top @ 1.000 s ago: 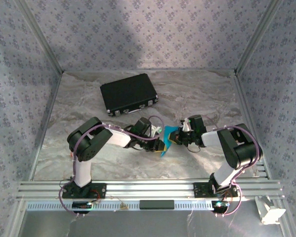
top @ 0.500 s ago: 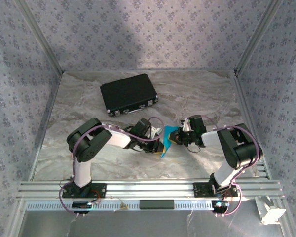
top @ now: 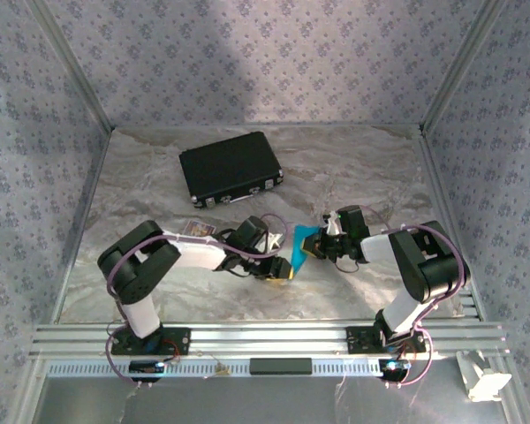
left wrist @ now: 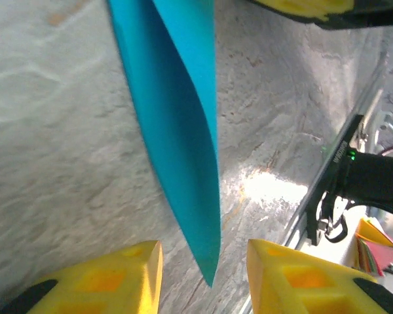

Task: Fold a paper plane with a square sheet of paper (pick it up from the middle)
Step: Fold the wing for the fifth time at the center of the table.

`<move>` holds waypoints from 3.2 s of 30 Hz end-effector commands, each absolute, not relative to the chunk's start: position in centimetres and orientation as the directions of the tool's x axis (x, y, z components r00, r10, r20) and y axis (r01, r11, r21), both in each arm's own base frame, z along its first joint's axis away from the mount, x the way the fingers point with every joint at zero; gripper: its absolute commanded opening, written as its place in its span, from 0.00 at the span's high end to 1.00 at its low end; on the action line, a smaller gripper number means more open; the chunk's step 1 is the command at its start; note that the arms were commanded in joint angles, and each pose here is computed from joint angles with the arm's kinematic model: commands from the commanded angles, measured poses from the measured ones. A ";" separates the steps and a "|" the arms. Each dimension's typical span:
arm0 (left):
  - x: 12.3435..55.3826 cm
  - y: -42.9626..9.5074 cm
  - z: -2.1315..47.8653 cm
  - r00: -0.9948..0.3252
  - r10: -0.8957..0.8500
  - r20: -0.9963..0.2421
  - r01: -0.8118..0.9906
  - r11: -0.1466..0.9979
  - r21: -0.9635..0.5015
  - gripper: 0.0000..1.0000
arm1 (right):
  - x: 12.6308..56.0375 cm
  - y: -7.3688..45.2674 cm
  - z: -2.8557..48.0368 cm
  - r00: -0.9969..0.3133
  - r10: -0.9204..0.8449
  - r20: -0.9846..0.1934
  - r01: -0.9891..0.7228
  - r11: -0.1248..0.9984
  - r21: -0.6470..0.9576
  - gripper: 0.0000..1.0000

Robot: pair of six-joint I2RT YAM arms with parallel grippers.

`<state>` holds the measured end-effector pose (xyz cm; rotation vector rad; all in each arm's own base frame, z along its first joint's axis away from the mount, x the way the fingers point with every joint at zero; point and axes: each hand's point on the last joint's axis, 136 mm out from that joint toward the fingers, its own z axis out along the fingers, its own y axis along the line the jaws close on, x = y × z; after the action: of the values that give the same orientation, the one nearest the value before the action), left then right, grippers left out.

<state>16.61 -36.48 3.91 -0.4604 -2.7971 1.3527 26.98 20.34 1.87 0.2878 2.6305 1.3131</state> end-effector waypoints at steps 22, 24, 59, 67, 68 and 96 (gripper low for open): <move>21.4 -42.2 6.0 -0.963 0.219 -0.156 0.251 0.523 -0.814 0.90 | 24.9 18.4 -1.9 -0.960 0.280 -0.011 0.195 0.698 0.689 0.96; 21.4 -42.1 5.2 -0.966 0.219 -0.140 0.239 0.536 -0.810 0.90 | 24.8 18.4 -1.9 -0.961 0.277 -0.011 0.193 0.699 0.688 0.96; 15.0 -38.4 2.1 -0.938 0.347 -0.012 0.234 0.606 -0.761 0.94 | 24.8 18.0 -2.3 -0.959 0.284 -0.008 0.205 0.710 0.674 0.96; 13.0 -37.1 0.2 -0.931 0.364 0.035 0.226 0.648 -0.727 0.95 | 24.8 18.0 -2.3 -0.958 0.285 -0.009 0.205 0.710 0.674 0.96; 12.8 -36.8 -0.1 -0.930 0.364 0.042 0.225 0.658 -0.718 0.95 | 24.8 18.0 -2.3 -0.958 0.287 -0.007 0.207 0.709 0.674 0.96; 15.6 -36.9 6.7 -0.940 0.283 -0.191 0.324 0.566 -0.758 1.00 | 24.9 18.1 -1.7 -0.958 0.288 -0.009 0.206 0.707 0.676 0.98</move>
<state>13.69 -36.06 5.54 -0.5718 -2.7979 1.3156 27.02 20.27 1.80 0.2809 2.6447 1.2792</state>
